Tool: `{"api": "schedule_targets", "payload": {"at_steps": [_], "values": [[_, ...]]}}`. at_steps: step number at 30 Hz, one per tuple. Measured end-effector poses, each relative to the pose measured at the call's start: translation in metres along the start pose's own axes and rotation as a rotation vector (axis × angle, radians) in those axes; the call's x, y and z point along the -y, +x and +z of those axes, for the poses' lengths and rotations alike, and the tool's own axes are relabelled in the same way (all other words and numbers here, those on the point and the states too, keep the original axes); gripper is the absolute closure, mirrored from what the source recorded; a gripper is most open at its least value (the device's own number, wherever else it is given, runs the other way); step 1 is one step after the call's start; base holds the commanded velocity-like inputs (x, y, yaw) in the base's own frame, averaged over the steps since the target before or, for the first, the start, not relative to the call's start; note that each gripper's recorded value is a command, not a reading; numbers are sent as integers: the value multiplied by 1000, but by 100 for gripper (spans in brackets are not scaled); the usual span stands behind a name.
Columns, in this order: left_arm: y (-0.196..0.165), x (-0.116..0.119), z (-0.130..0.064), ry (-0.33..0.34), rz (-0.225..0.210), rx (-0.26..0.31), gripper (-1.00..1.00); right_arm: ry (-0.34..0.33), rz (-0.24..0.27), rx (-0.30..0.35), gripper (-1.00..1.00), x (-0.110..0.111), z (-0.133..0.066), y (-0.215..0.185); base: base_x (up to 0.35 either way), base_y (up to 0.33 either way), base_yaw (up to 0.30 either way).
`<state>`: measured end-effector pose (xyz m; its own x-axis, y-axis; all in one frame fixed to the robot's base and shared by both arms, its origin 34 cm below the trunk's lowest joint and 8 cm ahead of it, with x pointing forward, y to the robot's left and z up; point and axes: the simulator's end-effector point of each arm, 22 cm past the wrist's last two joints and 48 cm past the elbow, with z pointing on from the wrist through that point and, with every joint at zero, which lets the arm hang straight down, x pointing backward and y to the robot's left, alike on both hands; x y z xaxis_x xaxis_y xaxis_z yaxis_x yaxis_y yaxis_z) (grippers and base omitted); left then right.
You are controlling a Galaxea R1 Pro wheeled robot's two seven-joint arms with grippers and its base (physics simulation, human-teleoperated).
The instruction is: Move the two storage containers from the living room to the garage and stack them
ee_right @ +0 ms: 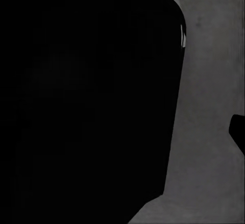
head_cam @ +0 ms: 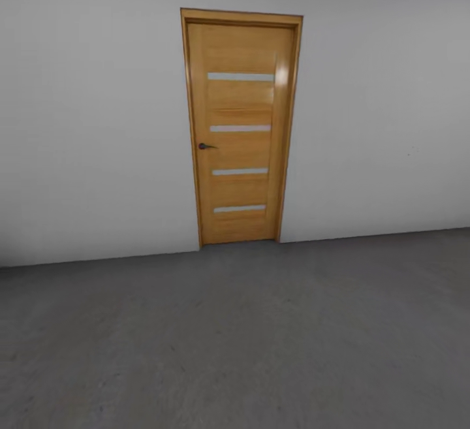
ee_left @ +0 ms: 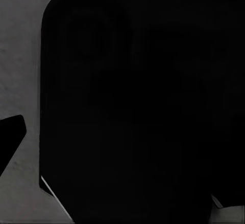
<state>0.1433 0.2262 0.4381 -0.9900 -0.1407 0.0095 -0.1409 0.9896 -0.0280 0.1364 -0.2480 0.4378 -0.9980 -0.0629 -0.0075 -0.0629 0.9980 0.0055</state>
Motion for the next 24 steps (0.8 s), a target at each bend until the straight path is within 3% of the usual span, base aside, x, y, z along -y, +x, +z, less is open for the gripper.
{"api": "schedule_targets", "payload": {"at_steps": [10, 24], "values": [[6, 4, 0, 5, -16, -28, -100, -3, 12, 0, -100, -3, 0, 0, 308, -141, 262], [4, 5, 0, 6, -17, -20, -100, 7, 7, -3, -100, 6, 0, 1, 293, -207, 31]]}}
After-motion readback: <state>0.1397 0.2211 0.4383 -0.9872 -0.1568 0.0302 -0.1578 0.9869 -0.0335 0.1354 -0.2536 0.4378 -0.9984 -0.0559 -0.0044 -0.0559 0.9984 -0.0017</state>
